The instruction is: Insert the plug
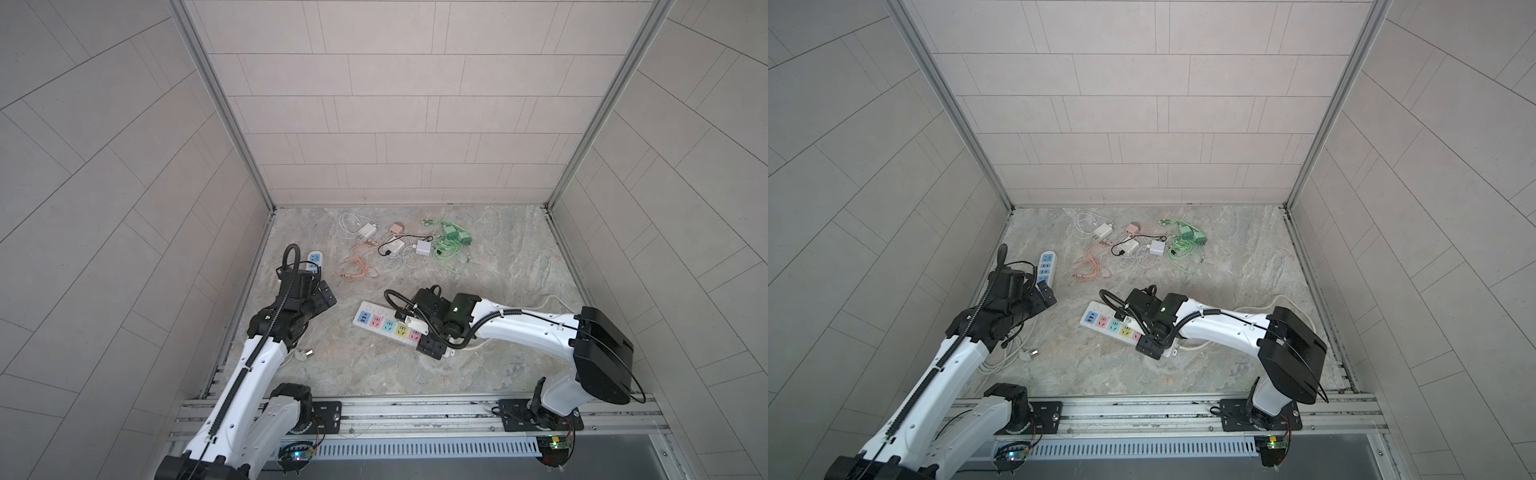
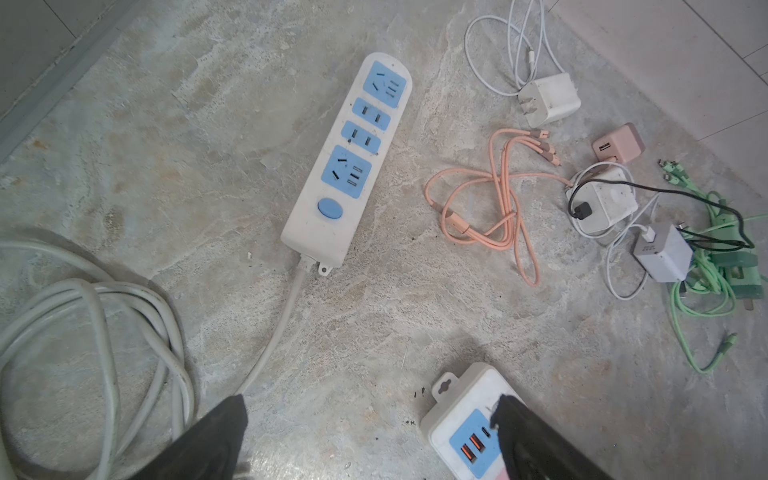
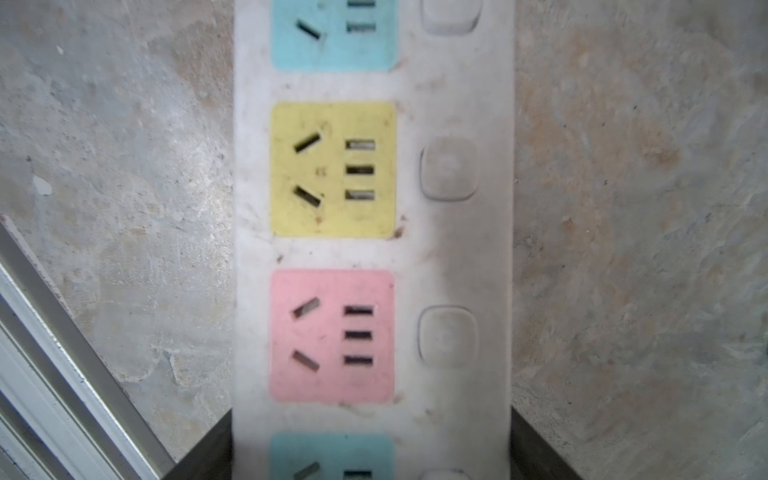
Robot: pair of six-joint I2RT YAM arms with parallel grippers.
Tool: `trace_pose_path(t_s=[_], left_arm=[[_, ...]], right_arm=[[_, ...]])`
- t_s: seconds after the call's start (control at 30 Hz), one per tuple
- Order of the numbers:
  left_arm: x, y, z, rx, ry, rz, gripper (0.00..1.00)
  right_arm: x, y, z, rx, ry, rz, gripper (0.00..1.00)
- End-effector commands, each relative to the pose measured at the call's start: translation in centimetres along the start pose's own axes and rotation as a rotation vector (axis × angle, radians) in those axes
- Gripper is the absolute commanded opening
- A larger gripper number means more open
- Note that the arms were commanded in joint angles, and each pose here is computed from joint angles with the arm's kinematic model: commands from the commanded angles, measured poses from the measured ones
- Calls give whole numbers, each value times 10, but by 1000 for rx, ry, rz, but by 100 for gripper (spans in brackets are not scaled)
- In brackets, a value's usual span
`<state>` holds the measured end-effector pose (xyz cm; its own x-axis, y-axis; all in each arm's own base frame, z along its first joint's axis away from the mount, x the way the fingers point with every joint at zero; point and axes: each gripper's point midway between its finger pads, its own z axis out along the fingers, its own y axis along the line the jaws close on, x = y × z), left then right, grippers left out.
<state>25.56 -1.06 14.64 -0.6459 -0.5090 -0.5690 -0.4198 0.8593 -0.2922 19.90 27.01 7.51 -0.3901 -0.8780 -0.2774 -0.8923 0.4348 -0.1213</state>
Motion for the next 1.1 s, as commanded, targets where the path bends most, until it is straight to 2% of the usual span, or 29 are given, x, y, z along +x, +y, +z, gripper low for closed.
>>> trace_pose_path(t_s=[0.0,0.4,0.5,0.53,0.8,0.9,1.07], left_arm=[[5,5,3,-11,8,6,100],[10,-3,10,36,23,33,100],[8,0,11,21,18,40,100],[8,0,11,19,15,40,100],[3,8,14,-17,-29,-10,100],[0,11,16,-39,-43,-29,100],[-6,13,22,-71,-61,-89,100]], right_arm=[[1,-6,5,32,6,-1,59],[15,-8,37,49,142,9,79],[11,-13,34,79,124,19,89],[8,-15,32,84,111,20,99],[-14,-33,0,145,-20,81,99],[-23,-52,-18,177,-95,147,99],[-32,-104,-58,227,-261,359,99]])
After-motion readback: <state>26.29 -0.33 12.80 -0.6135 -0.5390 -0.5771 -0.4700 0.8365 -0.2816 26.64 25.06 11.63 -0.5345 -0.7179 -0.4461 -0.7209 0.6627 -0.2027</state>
